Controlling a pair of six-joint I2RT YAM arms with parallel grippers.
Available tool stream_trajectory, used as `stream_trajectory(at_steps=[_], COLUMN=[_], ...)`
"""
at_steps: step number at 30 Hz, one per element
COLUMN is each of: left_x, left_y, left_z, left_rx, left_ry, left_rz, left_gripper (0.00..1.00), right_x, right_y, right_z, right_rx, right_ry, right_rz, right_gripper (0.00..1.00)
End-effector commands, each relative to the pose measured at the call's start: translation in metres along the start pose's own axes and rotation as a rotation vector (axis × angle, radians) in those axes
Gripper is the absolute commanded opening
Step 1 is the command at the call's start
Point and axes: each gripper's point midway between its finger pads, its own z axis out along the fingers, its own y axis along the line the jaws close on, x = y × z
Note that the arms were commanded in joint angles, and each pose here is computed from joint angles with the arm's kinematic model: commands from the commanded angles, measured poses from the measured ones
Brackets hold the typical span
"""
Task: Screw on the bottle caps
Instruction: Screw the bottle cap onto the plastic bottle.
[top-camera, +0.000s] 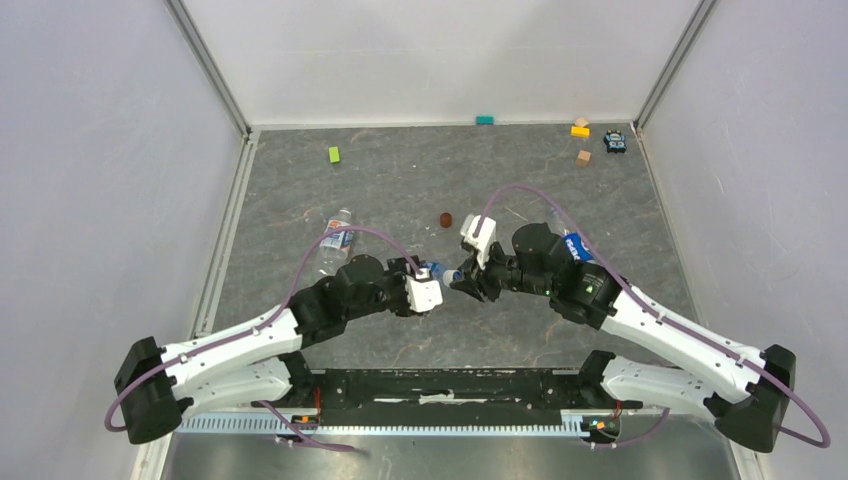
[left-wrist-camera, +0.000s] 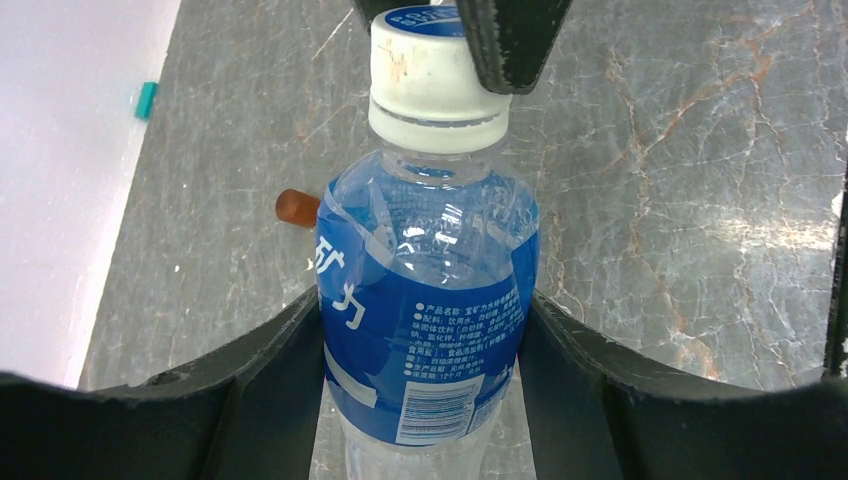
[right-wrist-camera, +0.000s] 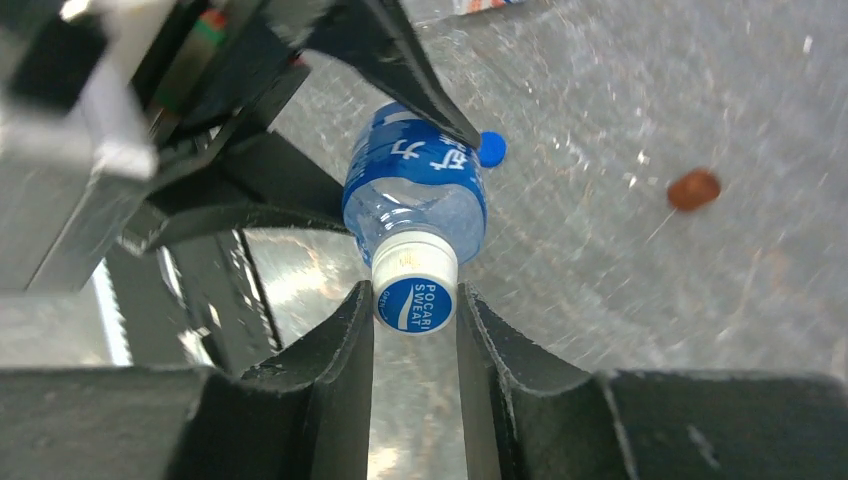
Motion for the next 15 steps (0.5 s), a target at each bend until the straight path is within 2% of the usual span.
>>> stream_trajectory(at_steps=[1, 3, 5, 10, 13, 15], left_x=[-0.033, -0.032, -0.031, -0.029, -0.029, -0.029], left_y=[0.025, 0.026, 0.026, 0.025, 0.025, 0.025], left_z=[-0.005, -0.004, -0.004, -0.003, -0.003, -0.003], left_rx=[-0.097, -0.099, -0.100, -0.098, -0.097, -0.095], left_ry=[-0.111, -0.106, -0.102, -0.094, -0.093, -0.093], left_rz=[0.030, 0.032, 0.034, 0.037, 0.036, 0.036], left_gripper=[0.02, 0.02, 0.02, 0.02, 0.02, 0.02], right_x=[-0.026, -0.028, -0.035, -0.063, -0.075, -0.081], right_y=[-0.005, -0.003, -0.001, -0.006, -0.016, -0.015], right_z=[-0.002, -0.002, -0.004, -0.022, -0.040, -0.050], right_rx=[0.118, 0.113, 0.091, 0.096, 0.159, 0.158], right_ry=[-0.096, -0.114, -0.151, -0.280, -0.355, -0.394], right_rz=[0.455, 0.499, 0.478, 0.311, 0.230, 0.119], right_gripper=[0.00, 0.00, 0.05, 0.27, 0.34, 0.39])
